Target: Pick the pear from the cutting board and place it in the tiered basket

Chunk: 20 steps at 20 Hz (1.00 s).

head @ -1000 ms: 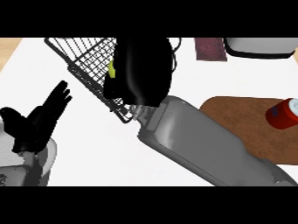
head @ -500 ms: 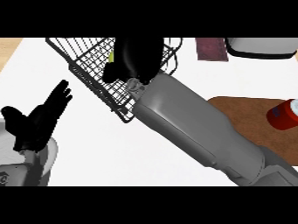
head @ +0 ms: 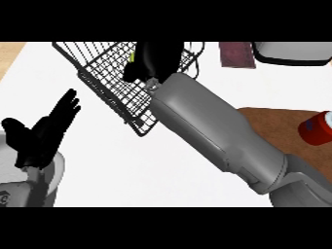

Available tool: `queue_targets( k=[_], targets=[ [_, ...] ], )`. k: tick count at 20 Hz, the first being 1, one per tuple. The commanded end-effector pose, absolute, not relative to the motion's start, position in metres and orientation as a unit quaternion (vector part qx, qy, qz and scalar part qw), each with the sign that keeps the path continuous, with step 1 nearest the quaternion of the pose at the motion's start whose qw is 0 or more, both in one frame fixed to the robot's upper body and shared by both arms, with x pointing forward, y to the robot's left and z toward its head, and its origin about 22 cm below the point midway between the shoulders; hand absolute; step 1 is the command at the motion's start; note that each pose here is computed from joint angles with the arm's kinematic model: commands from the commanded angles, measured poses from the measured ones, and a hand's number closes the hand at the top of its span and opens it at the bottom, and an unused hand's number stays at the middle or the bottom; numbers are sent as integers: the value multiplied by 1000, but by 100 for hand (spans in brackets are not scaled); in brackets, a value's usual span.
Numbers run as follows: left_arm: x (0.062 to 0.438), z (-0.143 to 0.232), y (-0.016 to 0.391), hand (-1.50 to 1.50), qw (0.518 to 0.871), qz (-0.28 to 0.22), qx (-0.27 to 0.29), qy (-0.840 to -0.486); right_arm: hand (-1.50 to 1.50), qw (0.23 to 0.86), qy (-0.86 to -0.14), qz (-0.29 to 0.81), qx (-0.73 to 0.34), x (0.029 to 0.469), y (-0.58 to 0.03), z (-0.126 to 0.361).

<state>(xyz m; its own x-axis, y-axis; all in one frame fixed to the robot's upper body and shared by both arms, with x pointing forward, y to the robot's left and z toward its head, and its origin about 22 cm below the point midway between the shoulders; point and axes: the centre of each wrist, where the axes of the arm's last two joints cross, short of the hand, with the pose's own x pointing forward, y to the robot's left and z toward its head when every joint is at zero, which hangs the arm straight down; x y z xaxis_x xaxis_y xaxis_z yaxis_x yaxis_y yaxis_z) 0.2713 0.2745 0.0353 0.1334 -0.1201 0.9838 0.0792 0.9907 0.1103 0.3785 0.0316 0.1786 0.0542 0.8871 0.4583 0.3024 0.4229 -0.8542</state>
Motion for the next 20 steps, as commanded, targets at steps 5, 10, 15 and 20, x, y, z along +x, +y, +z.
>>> queue_targets(
  k=[5,10,15,20],
  targets=[
    [266,32,276,0,753,-73,11,-654,150,555,-666,137,-479,400,24,174],
    [273,35,279,0,748,-75,10,-659,-150,551,-659,150,-489,404,22,159],
    [279,42,272,0,748,-77,9,-659,-150,547,-673,119,-483,413,19,169],
    [277,38,264,0,749,-70,7,-659,-150,572,-705,33,-418,406,24,177]
  ],
)
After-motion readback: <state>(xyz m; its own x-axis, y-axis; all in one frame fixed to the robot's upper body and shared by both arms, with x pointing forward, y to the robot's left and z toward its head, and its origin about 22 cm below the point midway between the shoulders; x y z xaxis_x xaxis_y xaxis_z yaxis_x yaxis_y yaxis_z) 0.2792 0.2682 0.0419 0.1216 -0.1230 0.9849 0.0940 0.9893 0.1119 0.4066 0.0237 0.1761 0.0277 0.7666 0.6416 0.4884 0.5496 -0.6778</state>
